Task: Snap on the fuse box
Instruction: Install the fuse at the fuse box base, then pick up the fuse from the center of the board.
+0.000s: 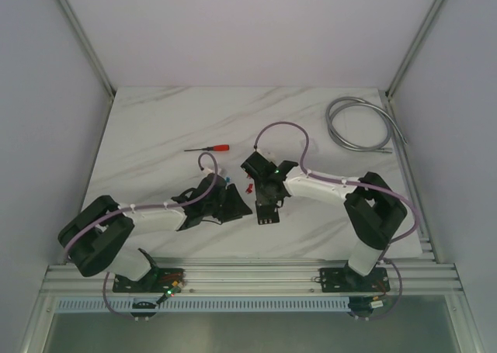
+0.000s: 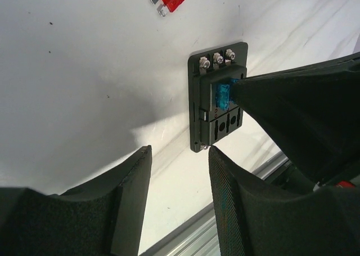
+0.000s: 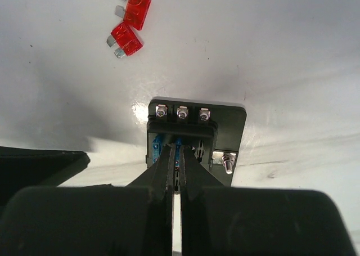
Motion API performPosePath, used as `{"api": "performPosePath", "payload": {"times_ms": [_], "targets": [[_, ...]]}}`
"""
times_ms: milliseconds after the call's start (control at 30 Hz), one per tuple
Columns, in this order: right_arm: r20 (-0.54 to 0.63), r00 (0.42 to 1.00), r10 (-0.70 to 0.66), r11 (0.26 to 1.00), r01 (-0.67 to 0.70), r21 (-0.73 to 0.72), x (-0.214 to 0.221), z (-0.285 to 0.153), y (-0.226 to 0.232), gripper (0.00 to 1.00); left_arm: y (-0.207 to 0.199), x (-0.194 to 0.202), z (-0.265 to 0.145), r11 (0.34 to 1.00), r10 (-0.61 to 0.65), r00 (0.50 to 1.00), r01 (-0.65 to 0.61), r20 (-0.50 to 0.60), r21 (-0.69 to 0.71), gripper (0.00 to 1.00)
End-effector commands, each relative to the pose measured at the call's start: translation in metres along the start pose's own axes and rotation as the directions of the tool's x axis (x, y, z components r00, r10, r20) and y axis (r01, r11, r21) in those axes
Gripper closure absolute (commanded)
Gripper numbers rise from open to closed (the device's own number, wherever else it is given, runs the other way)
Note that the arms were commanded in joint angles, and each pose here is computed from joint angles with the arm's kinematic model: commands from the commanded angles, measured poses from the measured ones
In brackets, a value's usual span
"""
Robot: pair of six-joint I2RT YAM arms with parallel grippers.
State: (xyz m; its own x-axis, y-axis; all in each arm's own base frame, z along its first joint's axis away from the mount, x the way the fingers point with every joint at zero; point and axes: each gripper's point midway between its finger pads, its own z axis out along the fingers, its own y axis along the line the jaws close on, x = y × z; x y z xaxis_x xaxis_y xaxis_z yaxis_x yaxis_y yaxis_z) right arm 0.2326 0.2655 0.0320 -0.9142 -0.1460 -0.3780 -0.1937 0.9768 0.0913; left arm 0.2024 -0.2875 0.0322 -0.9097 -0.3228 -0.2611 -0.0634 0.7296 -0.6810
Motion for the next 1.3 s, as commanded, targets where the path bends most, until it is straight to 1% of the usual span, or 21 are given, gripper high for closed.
{"api": "performPosePath", "payload": {"times_ms": [0,67,133,300,333,433,667,767,867,1100,1267], "targets": [[-0.213,0.97,-0.115,0.959,0.164,0.231,0.06,0.041,-0.052,1.0,0.008,-0.007,-0.009,1.0,0.003,0.999,-0.002,0.037,-0.021,0.46],[-0.19,0.972,-0.137,0.965,0.174,0.196,0.05,0.04,-0.037,1.0,0.007,-0.012,-0.016,1.0,-0.001,0.998,0.002,0.063,-0.016,0.45],[-0.16,0.976,-0.147,0.972,0.172,0.158,0.04,0.036,-0.023,1.0,0.01,-0.017,-0.02,1.0,0.001,0.996,0.002,0.086,-0.025,0.42],[-0.061,0.988,-0.142,0.986,0.147,0.08,0.012,0.016,0.004,1.0,0.021,-0.027,-0.031,0.999,-0.008,0.991,0.015,0.135,-0.052,0.36],[-0.045,0.989,-0.141,0.987,0.144,0.069,0.007,0.012,0.007,0.99,0.023,-0.029,-0.032,0.998,-0.009,0.99,0.017,0.142,-0.056,0.36],[-0.002,0.991,-0.136,0.99,0.136,0.036,-0.006,-0.001,0.015,0.92,0.028,-0.033,-0.037,0.998,-0.014,0.987,0.025,0.158,-0.066,0.34],[0.071,0.99,-0.12,0.992,0.122,-0.015,-0.024,-0.027,0.025,0.73,0.034,-0.041,-0.044,0.996,-0.01,0.982,0.027,0.19,-0.086,0.27],[0.114,0.987,-0.11,0.994,0.112,-0.018,-0.031,-0.039,0.023,0.67,0.037,-0.046,-0.048,0.995,0.002,0.978,0.019,0.207,-0.103,0.26],[0.166,0.98,-0.11,0.994,0.112,-0.005,-0.039,-0.048,0.018,0.59,0.041,-0.055,-0.052,0.991,0.021,0.974,0.01,0.228,-0.131,0.26],[0.248,0.947,-0.203,0.978,0.21,-0.004,-0.058,-0.047,0.018,0.48,0.058,-0.08,-0.061,0.978,0.055,0.964,0.0,0.26,-0.207,0.24],[0.331,0.898,-0.292,0.943,0.329,-0.061,-0.079,-0.039,0.042,0.41,0.074,-0.099,-0.068,0.974,0.029,0.956,0.039,0.292,-0.223,0.18]]}}
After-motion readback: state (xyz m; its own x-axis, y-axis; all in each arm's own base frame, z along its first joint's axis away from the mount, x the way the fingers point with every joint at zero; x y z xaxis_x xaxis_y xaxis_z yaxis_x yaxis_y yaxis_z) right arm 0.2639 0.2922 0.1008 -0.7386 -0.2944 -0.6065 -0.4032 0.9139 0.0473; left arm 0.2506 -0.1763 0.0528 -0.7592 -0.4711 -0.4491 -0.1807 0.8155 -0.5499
